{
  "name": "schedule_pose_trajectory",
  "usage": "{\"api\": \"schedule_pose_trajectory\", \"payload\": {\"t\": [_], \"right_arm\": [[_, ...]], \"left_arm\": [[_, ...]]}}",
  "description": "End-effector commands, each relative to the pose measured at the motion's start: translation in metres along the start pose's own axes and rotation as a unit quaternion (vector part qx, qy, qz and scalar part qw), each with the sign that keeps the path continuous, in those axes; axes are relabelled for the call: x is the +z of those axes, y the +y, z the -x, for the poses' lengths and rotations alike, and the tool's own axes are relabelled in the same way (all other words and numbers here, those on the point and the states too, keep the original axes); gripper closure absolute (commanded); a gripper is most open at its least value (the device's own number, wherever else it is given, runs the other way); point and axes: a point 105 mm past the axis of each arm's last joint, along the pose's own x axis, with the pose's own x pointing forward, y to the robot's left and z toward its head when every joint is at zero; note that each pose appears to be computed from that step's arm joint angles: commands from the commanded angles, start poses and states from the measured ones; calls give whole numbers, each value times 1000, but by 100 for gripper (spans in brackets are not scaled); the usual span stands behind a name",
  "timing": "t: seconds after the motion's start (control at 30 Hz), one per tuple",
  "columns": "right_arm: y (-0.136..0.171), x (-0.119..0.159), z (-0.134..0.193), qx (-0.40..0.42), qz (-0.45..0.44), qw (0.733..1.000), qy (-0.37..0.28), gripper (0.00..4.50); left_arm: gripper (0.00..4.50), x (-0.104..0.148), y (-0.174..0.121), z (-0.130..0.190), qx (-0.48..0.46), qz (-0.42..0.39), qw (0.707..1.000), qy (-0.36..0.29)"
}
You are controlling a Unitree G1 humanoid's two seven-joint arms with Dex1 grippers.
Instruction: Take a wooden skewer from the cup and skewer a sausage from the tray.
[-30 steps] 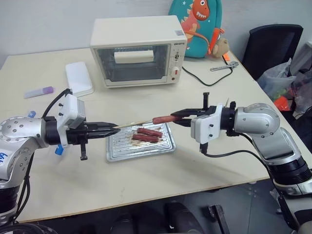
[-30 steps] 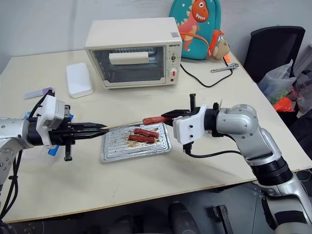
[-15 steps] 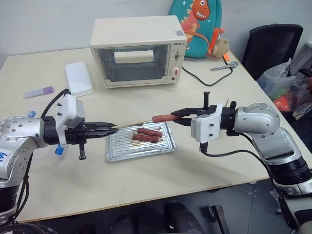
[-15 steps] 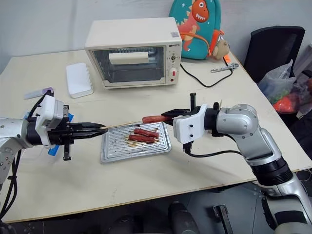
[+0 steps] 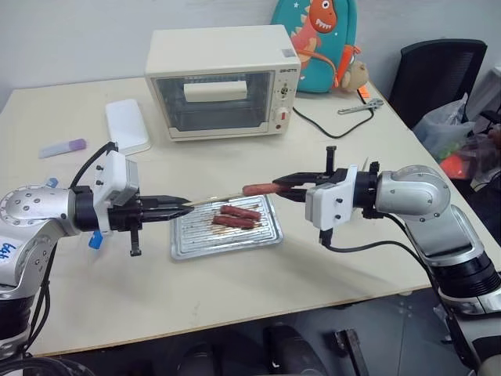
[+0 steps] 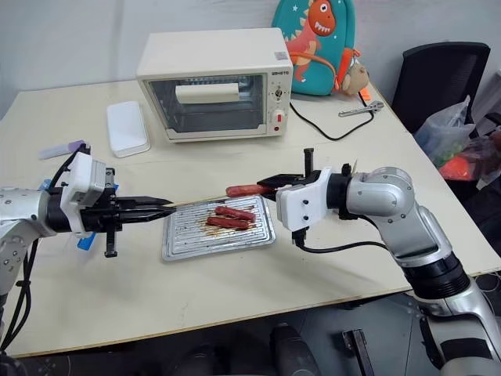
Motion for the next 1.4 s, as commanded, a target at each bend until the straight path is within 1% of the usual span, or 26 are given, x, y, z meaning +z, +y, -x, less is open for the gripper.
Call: {"api": "schedule_pose_trajectory", "payload": {"t": [0.03, 0.37, 0.73, 0.97, 1.4], "right_arm": [[-10, 10, 4, -18, 23, 1000, -11, 402], [-7, 3, 6, -17, 20, 1000, -1, 402], [-13, 15, -2, -21, 25, 999, -25, 402], [-12, 19, -4, -17, 27, 999, -32, 402], [-8, 17, -5, -16, 37, 999, -29, 402]], "left_arm": [[450, 8, -1, -1, -3, -24, 1000, -5], [450, 7, 1, 4, -1, -25, 1000, 0], [450, 10, -3, -18, -33, -37, 999, -13], [450, 15, 2, -33, -40, -49, 997, -32], [450, 17, 5, -34, -35, -58, 997, -37]]}}
